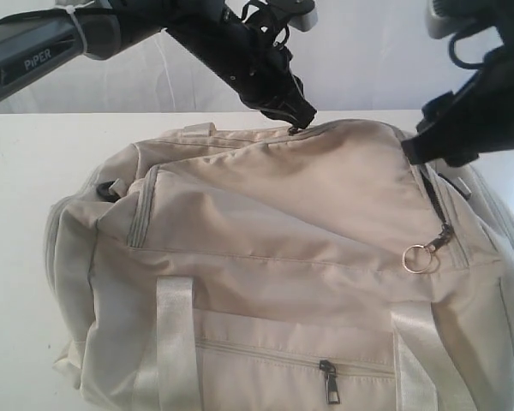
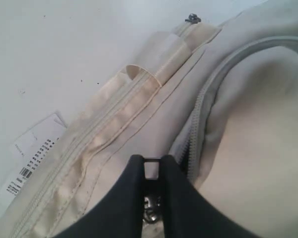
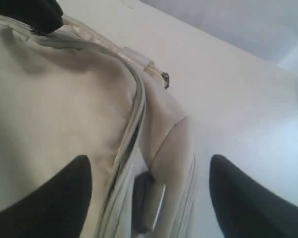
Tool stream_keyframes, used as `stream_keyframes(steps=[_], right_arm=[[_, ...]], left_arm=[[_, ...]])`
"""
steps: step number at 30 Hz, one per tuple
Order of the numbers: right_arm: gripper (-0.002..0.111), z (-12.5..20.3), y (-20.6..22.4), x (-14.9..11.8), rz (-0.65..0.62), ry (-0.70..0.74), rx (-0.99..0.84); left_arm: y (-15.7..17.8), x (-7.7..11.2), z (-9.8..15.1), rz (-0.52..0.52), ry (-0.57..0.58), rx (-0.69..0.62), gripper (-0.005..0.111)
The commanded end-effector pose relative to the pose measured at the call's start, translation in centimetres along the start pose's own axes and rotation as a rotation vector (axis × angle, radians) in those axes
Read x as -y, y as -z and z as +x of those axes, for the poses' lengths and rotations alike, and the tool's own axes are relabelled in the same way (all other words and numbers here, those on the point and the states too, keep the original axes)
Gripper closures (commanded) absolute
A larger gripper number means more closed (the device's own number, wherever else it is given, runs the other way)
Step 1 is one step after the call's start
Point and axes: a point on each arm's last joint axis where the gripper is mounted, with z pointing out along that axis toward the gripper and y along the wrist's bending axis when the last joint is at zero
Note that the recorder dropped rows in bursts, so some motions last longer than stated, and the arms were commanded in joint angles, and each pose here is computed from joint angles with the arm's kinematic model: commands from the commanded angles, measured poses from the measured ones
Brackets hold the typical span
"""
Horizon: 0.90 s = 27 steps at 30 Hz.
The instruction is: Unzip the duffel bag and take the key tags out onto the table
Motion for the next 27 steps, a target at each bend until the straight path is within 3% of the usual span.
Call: stream_keyframes(steps=[1,5,9,13,23,25,27], right_arm=[[0.046,-3.0,-3.1,1.0,-0.091,0.116,-0.106],[0.048,-4.9,-5.3,3.1,-0.253,0.099,-0.138],[0.048,-5.7,-7.9,5.4,-0.323,0.096,-0.156],[0.048,-6.1,-10.9,5.1,-0.444,0.073,-0.155],[0.049,-4.1,-17.4,3.9,-0.472,0.041,-0.236],[0.058,-4.0,-17.6,3.8,-0.473,0.04,-0.24],[0.077,-4.0,-17.6,3.8,-0.471,0.031,-0.24]], left_arm=[[1.0,0.6,-0.6,0.034,0.006,0.022,0.107],[1.0,0.7,-0.5,0.044,0.006,0.01,0.107],[1.0,0.7,-0.4,0.047,0.006,0.007,0.107],[1.0,0.7,-0.5,0.049,0.007,0.008,0.107],[1.0,0.7,-0.5,0.048,0.008,0.01,0.107],[1.0,0.7,-0.5,0.048,0.008,0.01,0.107],[1.0,0.7,-0.5,0.044,0.014,0.013,0.107]])
